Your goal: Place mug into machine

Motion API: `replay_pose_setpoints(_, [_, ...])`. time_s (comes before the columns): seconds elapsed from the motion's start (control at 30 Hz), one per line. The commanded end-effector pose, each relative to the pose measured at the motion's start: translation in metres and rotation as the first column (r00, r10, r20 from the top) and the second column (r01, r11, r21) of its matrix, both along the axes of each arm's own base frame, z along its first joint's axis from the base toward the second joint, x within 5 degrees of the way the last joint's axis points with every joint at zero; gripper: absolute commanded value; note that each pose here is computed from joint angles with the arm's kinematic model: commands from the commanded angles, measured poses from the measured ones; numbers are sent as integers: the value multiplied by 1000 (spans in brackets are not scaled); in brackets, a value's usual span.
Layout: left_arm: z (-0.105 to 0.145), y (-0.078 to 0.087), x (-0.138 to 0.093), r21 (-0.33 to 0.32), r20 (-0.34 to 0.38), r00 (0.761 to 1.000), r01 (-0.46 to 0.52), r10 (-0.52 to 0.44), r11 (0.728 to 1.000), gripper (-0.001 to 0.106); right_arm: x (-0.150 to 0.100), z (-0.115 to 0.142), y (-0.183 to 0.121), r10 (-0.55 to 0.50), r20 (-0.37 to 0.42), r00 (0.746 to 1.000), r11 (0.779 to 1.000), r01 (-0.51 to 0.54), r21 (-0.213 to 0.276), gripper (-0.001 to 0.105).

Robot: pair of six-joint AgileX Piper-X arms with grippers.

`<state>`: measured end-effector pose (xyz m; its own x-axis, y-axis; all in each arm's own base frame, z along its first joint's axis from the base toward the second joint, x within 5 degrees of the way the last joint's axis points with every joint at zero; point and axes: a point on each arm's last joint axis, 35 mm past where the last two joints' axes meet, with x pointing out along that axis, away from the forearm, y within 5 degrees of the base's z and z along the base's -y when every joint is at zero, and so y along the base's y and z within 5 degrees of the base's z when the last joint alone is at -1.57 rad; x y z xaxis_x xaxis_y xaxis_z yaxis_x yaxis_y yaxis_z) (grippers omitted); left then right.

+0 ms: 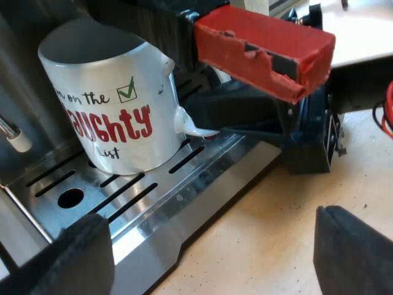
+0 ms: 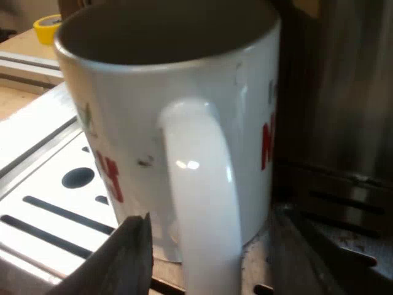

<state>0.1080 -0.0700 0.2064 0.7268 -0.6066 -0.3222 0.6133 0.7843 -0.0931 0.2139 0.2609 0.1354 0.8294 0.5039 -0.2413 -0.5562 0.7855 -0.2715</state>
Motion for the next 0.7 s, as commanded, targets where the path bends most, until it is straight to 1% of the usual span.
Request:
replay_pose_setpoints(0.03, [2, -1, 0, -16, 12, 1000, 1, -1, 1000, 69, 1, 0, 3, 15, 28, 999, 1000, -15, 3, 45])
replay_pose_setpoints(0.17, [2, -1, 0, -16, 12, 1000, 1, -1, 1000, 69, 6, 0, 9, 19, 42, 999, 1000, -19, -4, 45])
replay_pose_setpoints(0.33, [2, -1, 0, -16, 12, 1000, 1, -1, 1000, 69, 14, -2, 20, 19, 49, 999, 1000, -19, 0, 45])
replay_pose_setpoints(0.7, [2, -1, 0, -16, 12, 1000, 1, -1, 1000, 69, 21, -4, 29, 20, 56, 998, 1000, -20, 5, 45])
